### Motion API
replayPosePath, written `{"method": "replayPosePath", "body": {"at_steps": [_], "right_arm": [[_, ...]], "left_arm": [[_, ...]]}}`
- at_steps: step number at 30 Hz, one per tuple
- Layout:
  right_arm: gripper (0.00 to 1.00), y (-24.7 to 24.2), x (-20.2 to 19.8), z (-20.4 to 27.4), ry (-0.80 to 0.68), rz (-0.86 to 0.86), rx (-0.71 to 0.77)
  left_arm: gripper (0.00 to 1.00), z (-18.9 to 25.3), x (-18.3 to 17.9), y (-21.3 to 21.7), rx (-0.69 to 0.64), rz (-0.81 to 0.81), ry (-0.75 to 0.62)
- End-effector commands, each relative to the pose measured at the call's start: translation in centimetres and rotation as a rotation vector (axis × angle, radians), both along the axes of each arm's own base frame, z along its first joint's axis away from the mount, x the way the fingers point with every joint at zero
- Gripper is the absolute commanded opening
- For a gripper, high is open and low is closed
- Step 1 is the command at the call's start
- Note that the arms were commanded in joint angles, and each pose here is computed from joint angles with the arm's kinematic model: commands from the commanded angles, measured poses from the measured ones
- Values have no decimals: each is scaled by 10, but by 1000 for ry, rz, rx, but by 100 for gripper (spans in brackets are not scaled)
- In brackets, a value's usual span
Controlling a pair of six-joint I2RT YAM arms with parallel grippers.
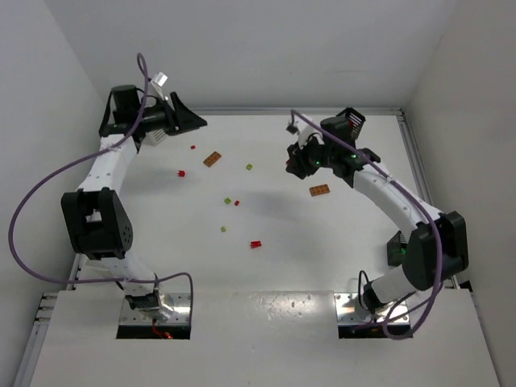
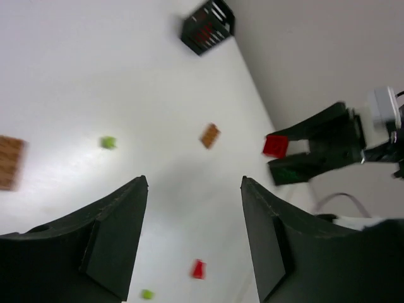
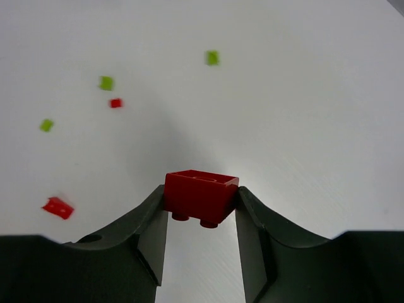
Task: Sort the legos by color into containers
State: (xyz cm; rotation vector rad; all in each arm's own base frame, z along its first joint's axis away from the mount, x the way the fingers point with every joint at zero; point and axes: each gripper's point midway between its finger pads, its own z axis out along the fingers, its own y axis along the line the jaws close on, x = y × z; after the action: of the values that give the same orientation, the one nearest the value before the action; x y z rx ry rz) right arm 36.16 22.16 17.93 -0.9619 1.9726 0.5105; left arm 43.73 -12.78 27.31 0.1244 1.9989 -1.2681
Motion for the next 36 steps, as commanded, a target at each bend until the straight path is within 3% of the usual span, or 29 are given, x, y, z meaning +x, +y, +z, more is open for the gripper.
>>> {"method": "replayPosePath", "body": {"at_steps": [1,6,9,12,24,32,36], "right_arm": [[0,-68,55,13,9,-305,-30],[0,-157,127,30,13,-590,-6],[0,-198,162,23,27,-706,9],[0,-227,186,11,48,-808,42],[1,-243,244,-14,-4,-860,46],[24,-253,263,-20,-53,-912,12],[46,-247,263,-20,-53,-904,11]], "left_arm": [[66,27,3,18,190,37,-170],[66,26,-11,20,493,26,-346],[69,13,-26,17,595,-1,-384],[72,-4,-39,7,637,-32,-369],[71,-31,-48,-5,669,-26,-276],[71,-67,-53,-7,698,8,-140],[73,-79,-51,-5,749,-20,-152]]}}
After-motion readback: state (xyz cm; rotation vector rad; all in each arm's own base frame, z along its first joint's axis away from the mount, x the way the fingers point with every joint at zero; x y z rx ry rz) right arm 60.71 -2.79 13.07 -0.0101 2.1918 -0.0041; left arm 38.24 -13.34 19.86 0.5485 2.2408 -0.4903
